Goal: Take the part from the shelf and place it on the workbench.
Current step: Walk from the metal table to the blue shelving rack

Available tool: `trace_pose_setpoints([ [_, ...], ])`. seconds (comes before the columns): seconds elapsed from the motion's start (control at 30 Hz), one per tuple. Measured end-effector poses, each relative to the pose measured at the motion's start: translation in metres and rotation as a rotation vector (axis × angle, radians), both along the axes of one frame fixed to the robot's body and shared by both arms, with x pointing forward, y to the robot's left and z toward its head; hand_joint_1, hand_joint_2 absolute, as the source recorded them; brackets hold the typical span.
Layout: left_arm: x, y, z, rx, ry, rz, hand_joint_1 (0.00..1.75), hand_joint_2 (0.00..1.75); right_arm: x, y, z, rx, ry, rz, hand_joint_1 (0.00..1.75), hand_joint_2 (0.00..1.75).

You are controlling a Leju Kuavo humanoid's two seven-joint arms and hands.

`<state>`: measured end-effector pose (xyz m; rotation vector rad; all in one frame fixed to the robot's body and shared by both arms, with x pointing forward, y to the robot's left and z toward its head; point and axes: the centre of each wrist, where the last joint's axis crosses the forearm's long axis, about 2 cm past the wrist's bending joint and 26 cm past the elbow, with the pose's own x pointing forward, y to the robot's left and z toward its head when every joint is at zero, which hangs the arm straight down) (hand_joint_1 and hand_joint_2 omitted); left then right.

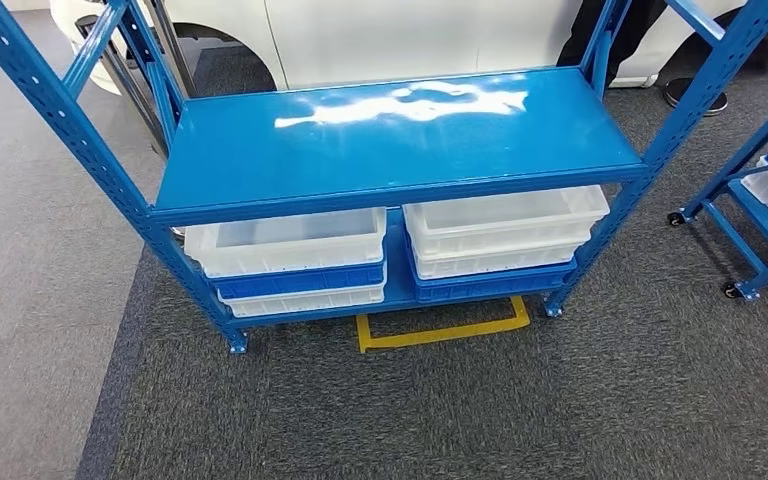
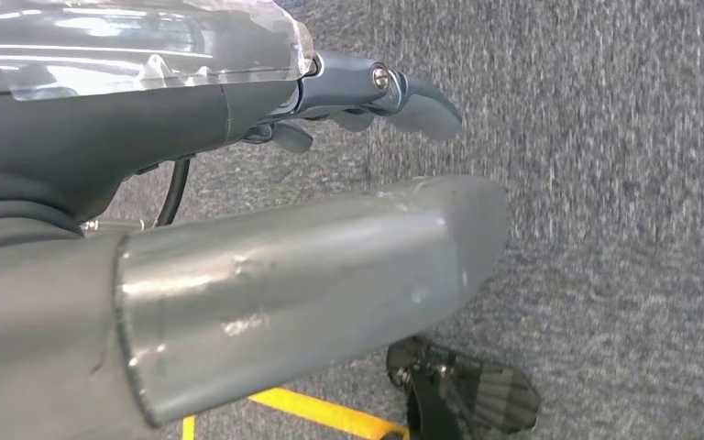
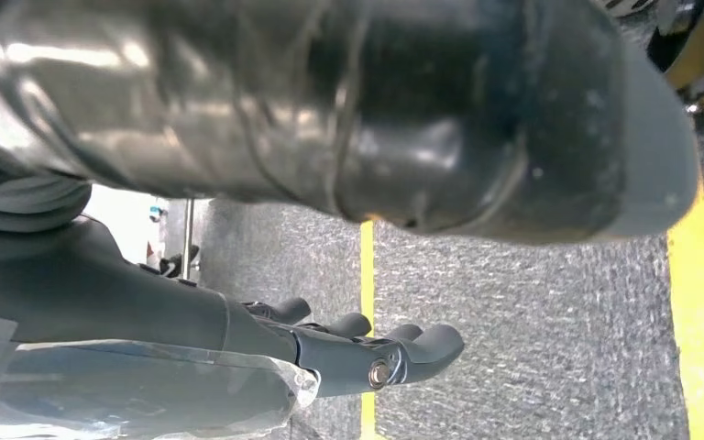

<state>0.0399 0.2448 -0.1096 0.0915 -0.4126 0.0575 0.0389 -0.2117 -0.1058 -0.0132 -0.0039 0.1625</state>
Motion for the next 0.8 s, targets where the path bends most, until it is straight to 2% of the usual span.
trace_pose_setpoints([
  [0.8, -0.0006, -0.0025, 0.0002, -0.005, 0.004, -0.002, 0.0, 0.0, -0.0007, 0.0005, 0.0, 0.0, 0.003, -0.007, 0.0, 0.0],
])
